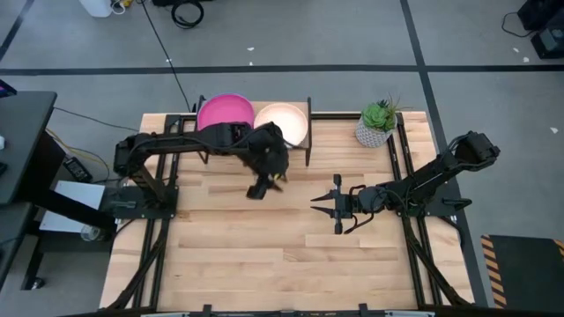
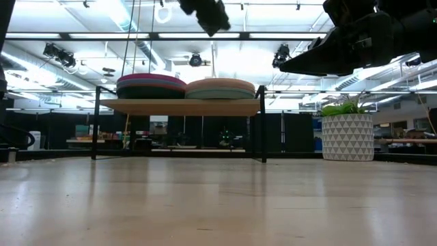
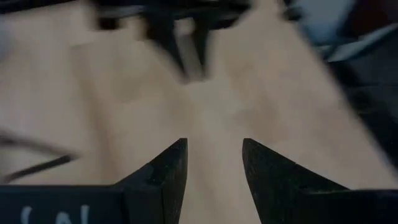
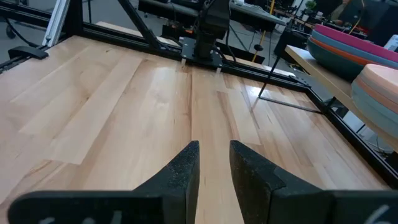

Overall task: Place and stack plates onto a shelf
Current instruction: Return to Home Position

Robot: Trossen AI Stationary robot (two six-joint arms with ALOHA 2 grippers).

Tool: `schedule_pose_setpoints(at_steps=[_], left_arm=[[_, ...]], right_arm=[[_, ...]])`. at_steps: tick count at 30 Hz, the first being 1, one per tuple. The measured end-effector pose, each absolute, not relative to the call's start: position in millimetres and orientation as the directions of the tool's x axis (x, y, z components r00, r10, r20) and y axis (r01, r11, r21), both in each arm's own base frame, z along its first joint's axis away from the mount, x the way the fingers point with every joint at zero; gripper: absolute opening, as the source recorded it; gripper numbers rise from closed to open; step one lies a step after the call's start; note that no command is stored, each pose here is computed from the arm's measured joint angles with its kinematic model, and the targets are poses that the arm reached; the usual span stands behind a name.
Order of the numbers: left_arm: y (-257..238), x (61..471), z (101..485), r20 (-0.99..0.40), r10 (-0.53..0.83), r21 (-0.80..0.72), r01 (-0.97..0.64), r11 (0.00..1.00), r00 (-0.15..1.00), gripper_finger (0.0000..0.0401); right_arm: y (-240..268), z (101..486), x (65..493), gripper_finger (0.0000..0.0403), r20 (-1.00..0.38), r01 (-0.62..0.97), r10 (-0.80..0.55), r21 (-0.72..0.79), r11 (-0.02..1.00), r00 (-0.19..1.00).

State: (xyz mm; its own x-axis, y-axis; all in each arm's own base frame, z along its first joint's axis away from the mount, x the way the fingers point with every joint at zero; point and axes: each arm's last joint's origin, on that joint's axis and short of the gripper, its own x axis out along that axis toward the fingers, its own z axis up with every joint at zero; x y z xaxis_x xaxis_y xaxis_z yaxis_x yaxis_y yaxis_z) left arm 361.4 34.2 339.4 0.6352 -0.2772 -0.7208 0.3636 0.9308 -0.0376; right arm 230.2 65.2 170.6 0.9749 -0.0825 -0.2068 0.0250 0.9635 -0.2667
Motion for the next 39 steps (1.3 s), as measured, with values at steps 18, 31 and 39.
schedule_pose_setpoints(at_steps=[18,31,39], left_arm=[[-13,312,198,-0.874,-0.405,-0.375,0.157,0.913,0.268,0.0159],[-24,271,190,-0.795,-0.309,-0.150,0.326,0.934,0.521,0.0132],[-15,232,211,-0.613,-0.174,0.106,0.298,0.949,0.770,0.0116]], right_arm=[[63,169,230,0.0095,-0.214,0.096,-0.161,-0.282,0.955,0.964],[56,207,212,0.0095,-0.083,0.119,-0.132,-0.151,0.981,0.988],[33,228,190,0.0087,-0.094,0.170,-0.176,-0.064,0.983,0.980]])
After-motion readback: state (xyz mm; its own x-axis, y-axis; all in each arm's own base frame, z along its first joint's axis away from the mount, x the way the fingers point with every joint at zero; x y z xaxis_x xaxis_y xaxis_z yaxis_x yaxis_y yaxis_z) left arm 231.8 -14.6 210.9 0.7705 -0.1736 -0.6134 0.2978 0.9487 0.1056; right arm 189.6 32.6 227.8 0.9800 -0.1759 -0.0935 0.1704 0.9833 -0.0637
